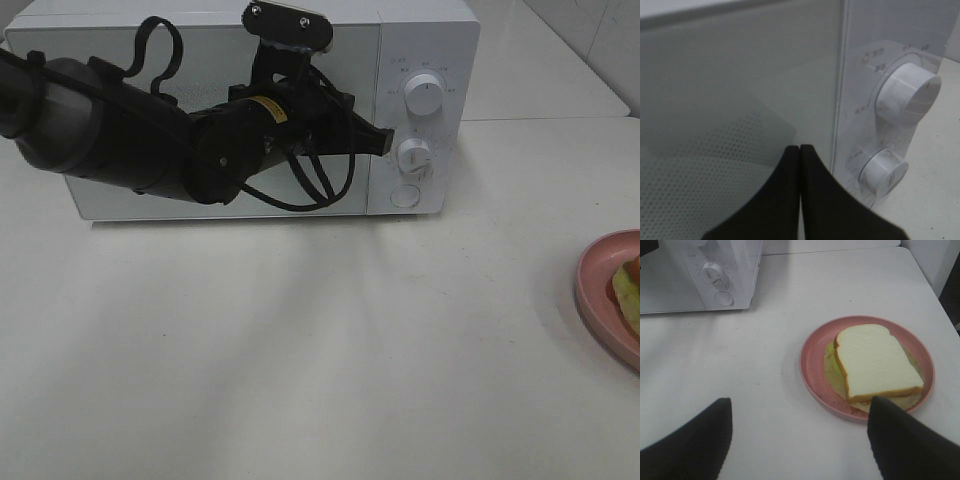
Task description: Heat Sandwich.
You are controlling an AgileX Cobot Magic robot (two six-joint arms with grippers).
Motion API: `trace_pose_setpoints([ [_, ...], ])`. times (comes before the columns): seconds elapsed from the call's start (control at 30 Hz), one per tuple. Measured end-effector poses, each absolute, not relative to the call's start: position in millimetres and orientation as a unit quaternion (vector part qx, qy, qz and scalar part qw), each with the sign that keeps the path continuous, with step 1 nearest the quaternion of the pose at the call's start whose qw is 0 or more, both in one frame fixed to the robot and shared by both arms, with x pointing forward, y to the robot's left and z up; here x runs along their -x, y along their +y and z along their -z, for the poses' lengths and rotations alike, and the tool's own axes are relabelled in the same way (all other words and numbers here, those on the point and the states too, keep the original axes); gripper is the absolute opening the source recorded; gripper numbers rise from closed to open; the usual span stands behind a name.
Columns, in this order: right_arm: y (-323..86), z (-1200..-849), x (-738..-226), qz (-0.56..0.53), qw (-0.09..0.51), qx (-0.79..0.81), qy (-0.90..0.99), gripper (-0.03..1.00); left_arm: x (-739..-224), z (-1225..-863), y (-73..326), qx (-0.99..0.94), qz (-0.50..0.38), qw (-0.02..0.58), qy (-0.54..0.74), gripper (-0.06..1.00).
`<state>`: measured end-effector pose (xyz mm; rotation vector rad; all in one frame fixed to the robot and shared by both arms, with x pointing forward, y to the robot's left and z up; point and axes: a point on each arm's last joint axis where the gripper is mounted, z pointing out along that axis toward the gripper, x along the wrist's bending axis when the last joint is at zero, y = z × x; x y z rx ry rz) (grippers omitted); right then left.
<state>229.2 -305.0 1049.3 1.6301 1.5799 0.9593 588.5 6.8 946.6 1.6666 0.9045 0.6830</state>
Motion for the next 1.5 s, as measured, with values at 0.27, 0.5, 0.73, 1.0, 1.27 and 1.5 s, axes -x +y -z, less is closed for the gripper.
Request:
trace_pose_setpoints([
  [0.27,-305,-1049,-229,-0.367,0.332,-0.624,0.605,0.73,-567,-959,29,-0.684,-0.288,0.533,0.407,0.0],
  [0.5,-305,-1049,-229,-0.367,0.332,-0.624,0.605,0.73,-534,-956,48,-0.72,-0.256,0.496,0.412,0.0],
  [0.73,-305,-1049,-229,-0.367,0.332,-0.624,0.605,0.73,-504,-959,62,-0.781,-0.178,0.424,0.423,0.81],
  [1.0,-305,-1049,-229,-0.367,0.332,-0.624,0.605,0.73,-484,-970,70,-0.831,-0.118,0.362,0.406,0.96],
  [1.27,-305,-1049,-229,-0.367,0.332,-0.624,0.605,0.73,-476,-982,108,-0.851,-0.056,0.27,0.446,0.96],
  [1.5,-305,-1049,-229,-0.367,0.332,-0.624,0.605,0.73,-479,-998,151,-0.835,-0.031,0.226,0.5,0.96],
])
